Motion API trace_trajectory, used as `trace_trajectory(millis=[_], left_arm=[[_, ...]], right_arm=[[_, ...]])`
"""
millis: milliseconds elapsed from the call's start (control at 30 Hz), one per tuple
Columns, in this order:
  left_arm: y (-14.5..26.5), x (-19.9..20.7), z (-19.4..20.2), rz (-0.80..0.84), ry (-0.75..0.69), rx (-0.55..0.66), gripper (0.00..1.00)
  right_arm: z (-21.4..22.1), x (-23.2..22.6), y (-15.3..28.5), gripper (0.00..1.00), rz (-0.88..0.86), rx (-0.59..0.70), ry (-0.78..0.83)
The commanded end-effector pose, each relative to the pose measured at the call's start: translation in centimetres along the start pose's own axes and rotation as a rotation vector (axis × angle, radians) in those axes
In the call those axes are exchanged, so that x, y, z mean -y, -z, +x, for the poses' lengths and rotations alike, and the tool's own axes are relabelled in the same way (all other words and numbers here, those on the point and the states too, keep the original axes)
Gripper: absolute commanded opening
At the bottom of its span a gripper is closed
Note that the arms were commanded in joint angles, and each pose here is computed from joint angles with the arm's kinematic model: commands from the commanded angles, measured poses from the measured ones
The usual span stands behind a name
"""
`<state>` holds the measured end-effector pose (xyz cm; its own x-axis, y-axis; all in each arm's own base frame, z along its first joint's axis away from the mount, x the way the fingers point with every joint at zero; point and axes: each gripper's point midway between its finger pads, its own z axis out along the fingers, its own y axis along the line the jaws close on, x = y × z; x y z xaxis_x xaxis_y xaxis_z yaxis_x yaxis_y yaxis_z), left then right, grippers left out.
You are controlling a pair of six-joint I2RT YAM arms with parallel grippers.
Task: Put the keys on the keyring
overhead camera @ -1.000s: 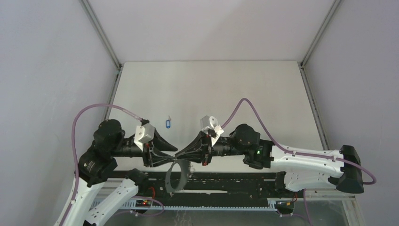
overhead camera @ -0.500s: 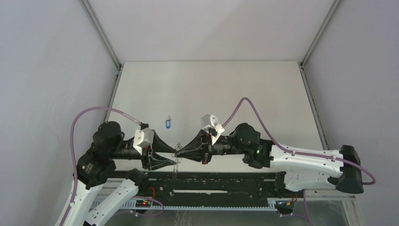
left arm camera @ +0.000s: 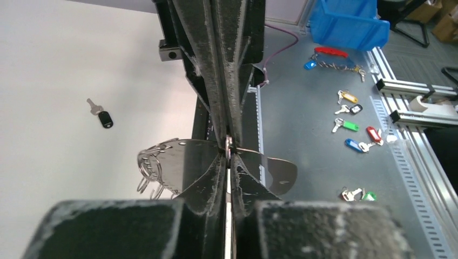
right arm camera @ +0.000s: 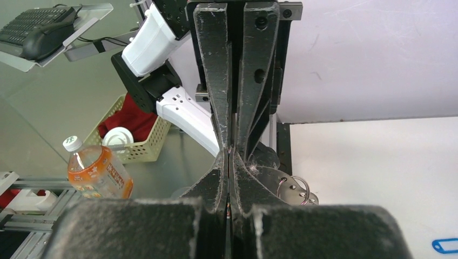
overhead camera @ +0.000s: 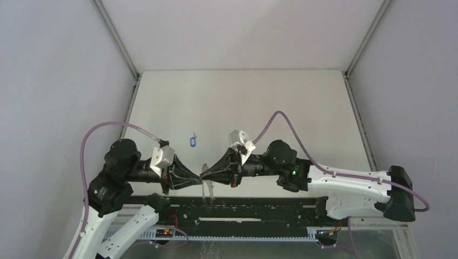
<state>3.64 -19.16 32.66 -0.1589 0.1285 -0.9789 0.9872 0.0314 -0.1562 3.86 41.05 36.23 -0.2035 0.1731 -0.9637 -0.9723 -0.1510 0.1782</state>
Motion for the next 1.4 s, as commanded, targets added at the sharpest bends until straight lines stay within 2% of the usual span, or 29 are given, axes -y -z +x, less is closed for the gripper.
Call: trace_trajectory(millis=[0, 133, 267, 367, 433, 567, 767, 933, 1033, 1267, 1367], left_arm=[[0.1, 0.6, -0.9, 0.022, -0.039, 0.024, 0.01], [0.2, 0.0, -1.2, -0.026, -0.029, 0.036, 0.00], [0.1, -0.1, -1.7, -0.026, -0.015, 0.041, 0.26], [0.1, 0.2, -1.9, -0.009, -0.018, 0.046, 0.34], [0.1, 0.5, -1.9, 0.007, -0.020, 0.047, 0.33], [0.1, 0.4, -1.9, 0.002, -0.018, 0.046, 0.19], [0.2, 0.6, -2.3, 0.011, -0.025, 0.050, 0.34], [0.2, 0.9, -2.4, 0.021, -0.027, 0.049, 0.35], [0.3, 1.0, -2.2, 0.024, -0.037, 0.045, 0.29], [0.3, 0.9, -2.1, 0.015, -0.029, 0.043, 0.03], [0.3, 0.8, -1.9, 0.014, -0.046, 0.042, 0.00]], right_arm=[[-2.4, -0.8, -0.3, 0.00, -0.031, 0.081, 0.017], [-2.2, -1.0, -0.4, 0.00, -0.043, 0.078, 0.015], [-2.1, -1.1, -0.4, 0.00, -0.050, 0.074, 0.018], [-2.2, -1.2, -0.4, 0.00, -0.050, 0.079, 0.021], [-2.4, -1.2, -0.4, 0.00, -0.049, 0.084, 0.024], [-2.5, -1.3, -0.4, 0.00, -0.058, 0.084, 0.027], [-2.0, -1.1, -0.5, 0.00, -0.051, 0.061, 0.028], [-2.1, -0.9, -0.4, 0.00, -0.036, 0.056, 0.038], [-2.1, -0.9, -0.4, 0.00, -0.037, 0.058, 0.041], [-1.9, -1.3, -0.8, 0.00, -0.055, 0.042, 0.046], [-1.9, -1.6, -0.9, 0.00, -0.067, 0.033, 0.047]])
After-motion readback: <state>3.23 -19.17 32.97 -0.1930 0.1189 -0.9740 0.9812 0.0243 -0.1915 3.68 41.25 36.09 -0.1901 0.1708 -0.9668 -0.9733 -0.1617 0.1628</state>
